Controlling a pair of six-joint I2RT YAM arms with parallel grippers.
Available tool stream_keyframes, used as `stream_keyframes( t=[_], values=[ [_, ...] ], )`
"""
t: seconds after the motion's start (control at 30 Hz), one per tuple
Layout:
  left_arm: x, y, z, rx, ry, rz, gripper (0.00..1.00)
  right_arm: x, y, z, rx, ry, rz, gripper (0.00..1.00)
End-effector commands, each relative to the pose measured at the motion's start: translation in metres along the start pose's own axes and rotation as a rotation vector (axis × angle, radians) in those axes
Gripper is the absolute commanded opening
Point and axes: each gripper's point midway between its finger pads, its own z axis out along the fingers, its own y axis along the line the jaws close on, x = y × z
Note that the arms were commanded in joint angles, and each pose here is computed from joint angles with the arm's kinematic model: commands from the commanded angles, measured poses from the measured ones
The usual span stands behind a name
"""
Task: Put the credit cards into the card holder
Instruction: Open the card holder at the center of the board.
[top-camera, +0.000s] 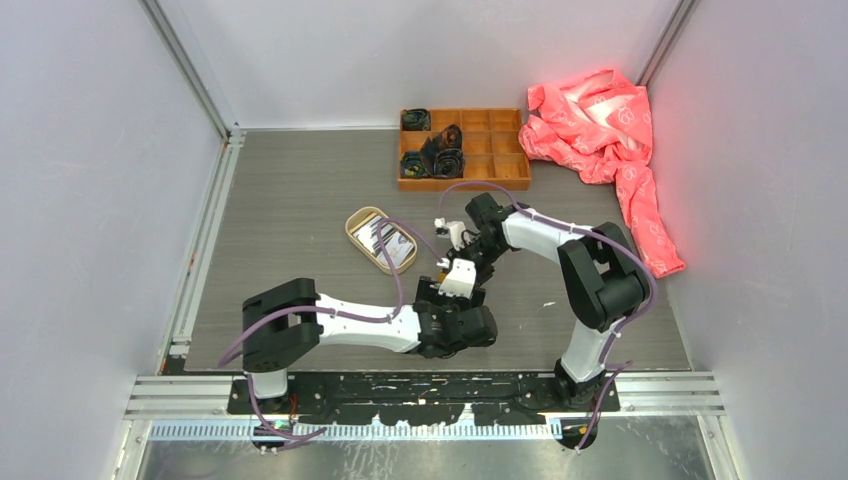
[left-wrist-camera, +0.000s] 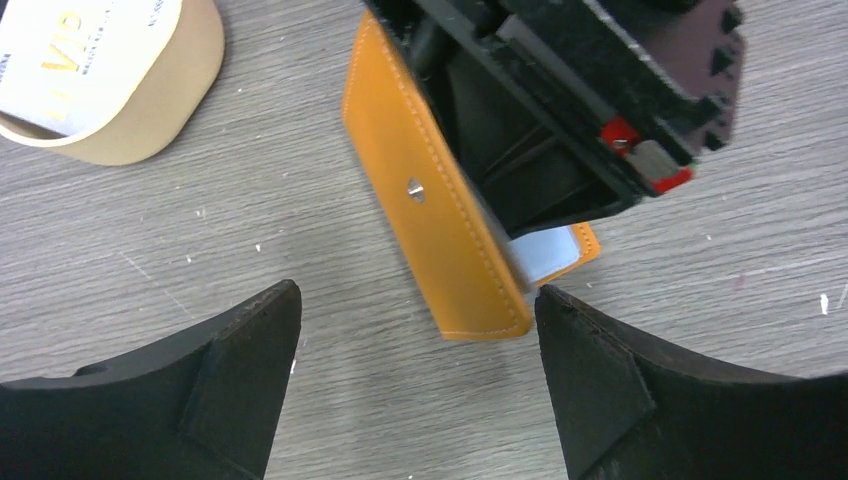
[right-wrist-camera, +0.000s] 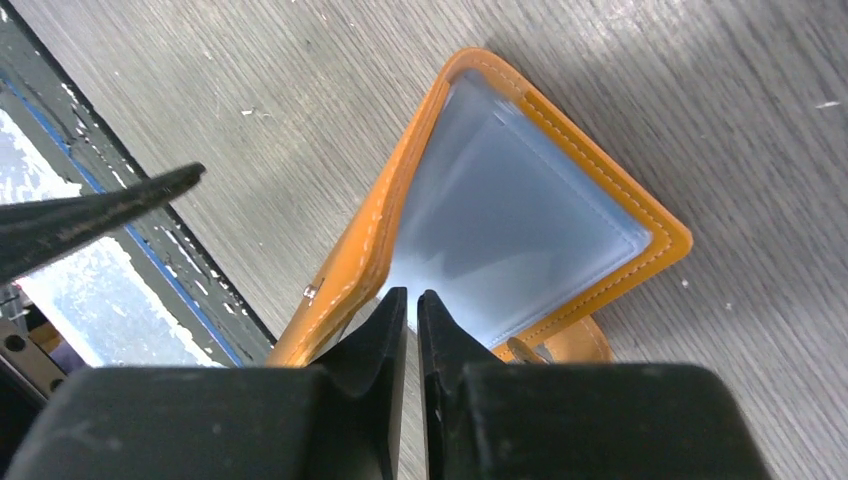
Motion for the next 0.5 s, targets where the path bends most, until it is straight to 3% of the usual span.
stream_keyframes(
  t=[0.0, 0.17, 0.23, 0.47],
  values=[
    [-0.019, -0.022, 0.0, 0.053, -0.033, -0.021, 0.87, -0.015, 0.011, -0.005, -0.054, -0.028, -0.019, 0.14],
    [-0.018, -0.019, 0.008, 0.032, -0.026, -0.006, 0.86, -0.017, 0.014, -0.006, -0.079, -0.034, -0.022, 0.13],
    [-0.018, -0.016, 0.011, 0.021, -0.022, -0.004, 0.79, -0.016, 0.014, -0.006, -0.08, -0.034, -0.021, 0.13],
    [-0.018, -0.01, 0.019, 0.022, -0.005, -0.022, 0.21, -0.017, 0.008, -0.007, -0.059, -0.041, -0.003, 0.12]
  ],
)
